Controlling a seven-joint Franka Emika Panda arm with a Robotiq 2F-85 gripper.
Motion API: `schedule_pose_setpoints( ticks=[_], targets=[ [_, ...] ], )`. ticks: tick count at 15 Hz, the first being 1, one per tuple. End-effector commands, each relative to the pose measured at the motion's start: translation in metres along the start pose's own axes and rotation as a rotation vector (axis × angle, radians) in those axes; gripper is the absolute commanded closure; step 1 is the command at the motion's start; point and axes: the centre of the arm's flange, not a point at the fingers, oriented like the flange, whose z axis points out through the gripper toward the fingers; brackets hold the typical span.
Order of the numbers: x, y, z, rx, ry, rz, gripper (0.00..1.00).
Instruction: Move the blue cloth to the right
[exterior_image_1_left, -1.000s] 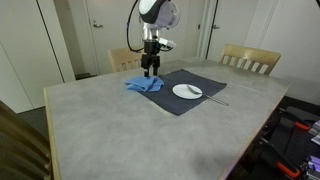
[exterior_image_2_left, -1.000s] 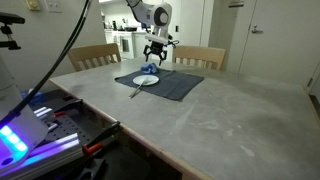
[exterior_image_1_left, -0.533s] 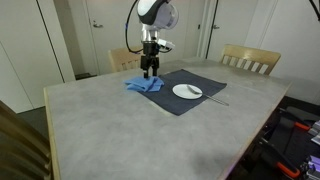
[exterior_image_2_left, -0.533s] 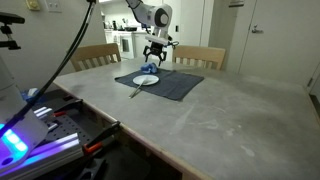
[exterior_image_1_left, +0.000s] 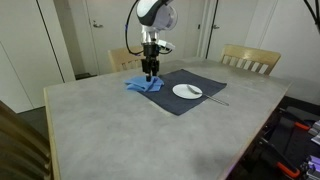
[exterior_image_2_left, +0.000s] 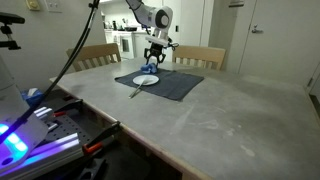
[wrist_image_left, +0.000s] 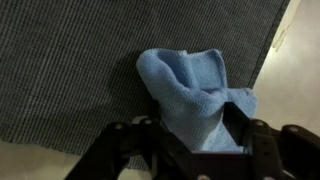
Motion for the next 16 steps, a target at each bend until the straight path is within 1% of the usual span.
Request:
schedule_pose_setpoints(
  ticks=[1, 2, 3, 6, 7, 9, 10, 12, 14, 16],
  targets=[
    [0.009, 0.005, -0.004, 0.027, -0.010, 0.000, 0.62],
    [0.009, 0.005, -0.005, 0.028, -0.009, 0.001, 0.68],
    [0.009, 0.005, -0.007, 0.029, -0.008, 0.001, 0.77],
    [0.007, 0.006, -0.015, 0.065, 0.025, -0.001, 0.96],
    [0.006, 0.005, -0.019, 0.079, 0.037, -0.002, 0.99],
    [0.004, 0.006, -0.031, 0.116, 0.064, -0.011, 1.00],
    [0.001, 0.008, -0.036, 0.149, 0.082, -0.019, 0.98],
    [-0.005, 0.012, -0.046, 0.183, 0.109, -0.022, 0.98],
    [-0.014, 0.021, -0.057, 0.204, 0.131, -0.017, 0.98],
    [-0.027, 0.034, -0.067, 0.213, 0.131, 0.002, 0.98]
  ],
)
